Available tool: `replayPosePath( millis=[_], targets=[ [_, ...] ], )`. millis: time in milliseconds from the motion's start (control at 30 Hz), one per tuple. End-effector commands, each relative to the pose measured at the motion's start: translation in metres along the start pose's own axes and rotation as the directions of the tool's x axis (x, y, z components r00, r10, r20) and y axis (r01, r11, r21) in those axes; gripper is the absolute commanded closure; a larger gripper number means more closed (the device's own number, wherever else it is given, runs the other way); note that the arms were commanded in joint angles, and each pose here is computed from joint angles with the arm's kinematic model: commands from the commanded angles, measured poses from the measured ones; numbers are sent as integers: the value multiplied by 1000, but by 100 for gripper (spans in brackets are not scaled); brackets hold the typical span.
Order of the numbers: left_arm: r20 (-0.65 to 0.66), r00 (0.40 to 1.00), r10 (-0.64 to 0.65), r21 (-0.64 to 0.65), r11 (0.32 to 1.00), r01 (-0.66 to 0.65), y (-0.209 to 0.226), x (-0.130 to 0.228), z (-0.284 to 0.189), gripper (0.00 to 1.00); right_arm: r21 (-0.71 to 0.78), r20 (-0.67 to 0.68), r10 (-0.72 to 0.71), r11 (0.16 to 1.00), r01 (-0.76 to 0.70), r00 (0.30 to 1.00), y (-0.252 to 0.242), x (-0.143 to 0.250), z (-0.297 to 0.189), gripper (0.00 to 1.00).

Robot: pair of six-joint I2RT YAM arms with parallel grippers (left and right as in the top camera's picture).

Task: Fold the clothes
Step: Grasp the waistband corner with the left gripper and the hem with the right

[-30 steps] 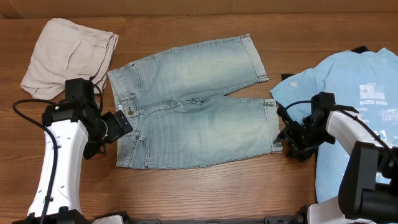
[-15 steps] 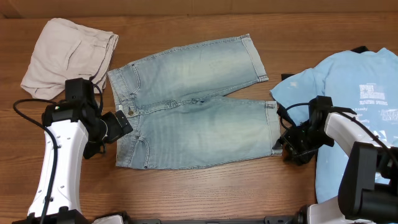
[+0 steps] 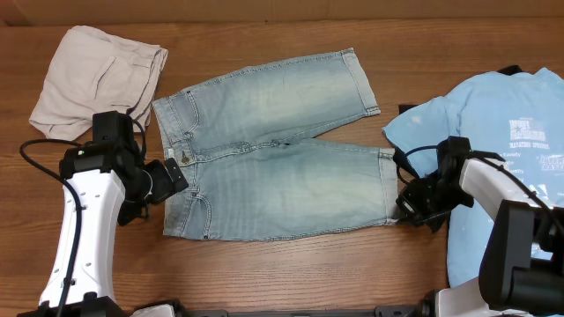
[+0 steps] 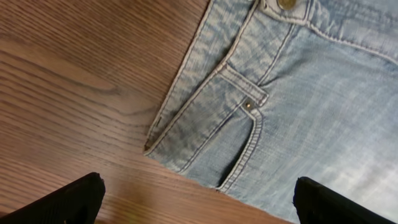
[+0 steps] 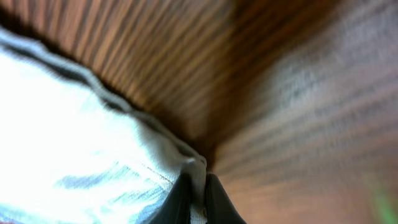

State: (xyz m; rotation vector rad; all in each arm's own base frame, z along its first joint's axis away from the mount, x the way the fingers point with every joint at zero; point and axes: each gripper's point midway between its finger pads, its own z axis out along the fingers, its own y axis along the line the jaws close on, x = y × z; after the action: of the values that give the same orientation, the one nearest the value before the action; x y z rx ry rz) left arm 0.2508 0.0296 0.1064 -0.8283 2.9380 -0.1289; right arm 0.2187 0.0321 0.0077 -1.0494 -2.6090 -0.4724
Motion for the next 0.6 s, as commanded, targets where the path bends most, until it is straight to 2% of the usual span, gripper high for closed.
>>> replayPosePath(
  millis=[0, 100, 333, 433, 567],
  targets=[
    [-48, 998, 35, -14, 999, -36, 5, 11, 10, 0, -21, 48, -59, 998, 60, 997, 16, -14, -19, 96],
    [-78, 997, 24, -24, 999, -26, 10, 21, 23, 0, -31, 67, -84, 996, 86, 994, 24, -19, -29, 96],
    [-143, 986, -87, -17, 996, 86, 18, 52, 67, 1, -36, 77, -88, 995, 91, 993, 27, -21, -32, 96],
    [-151, 981, -122, -26, 992, 120, 23, 61, 80, 14, -40, 84, -90, 995, 94, 992, 28, -23, -32, 96],
    [-112, 986, -124, -39, 992, 120, 29, 59, 93, 19, -44, 93, -94, 994, 99, 991, 30, -25, -32, 96]
  ],
)
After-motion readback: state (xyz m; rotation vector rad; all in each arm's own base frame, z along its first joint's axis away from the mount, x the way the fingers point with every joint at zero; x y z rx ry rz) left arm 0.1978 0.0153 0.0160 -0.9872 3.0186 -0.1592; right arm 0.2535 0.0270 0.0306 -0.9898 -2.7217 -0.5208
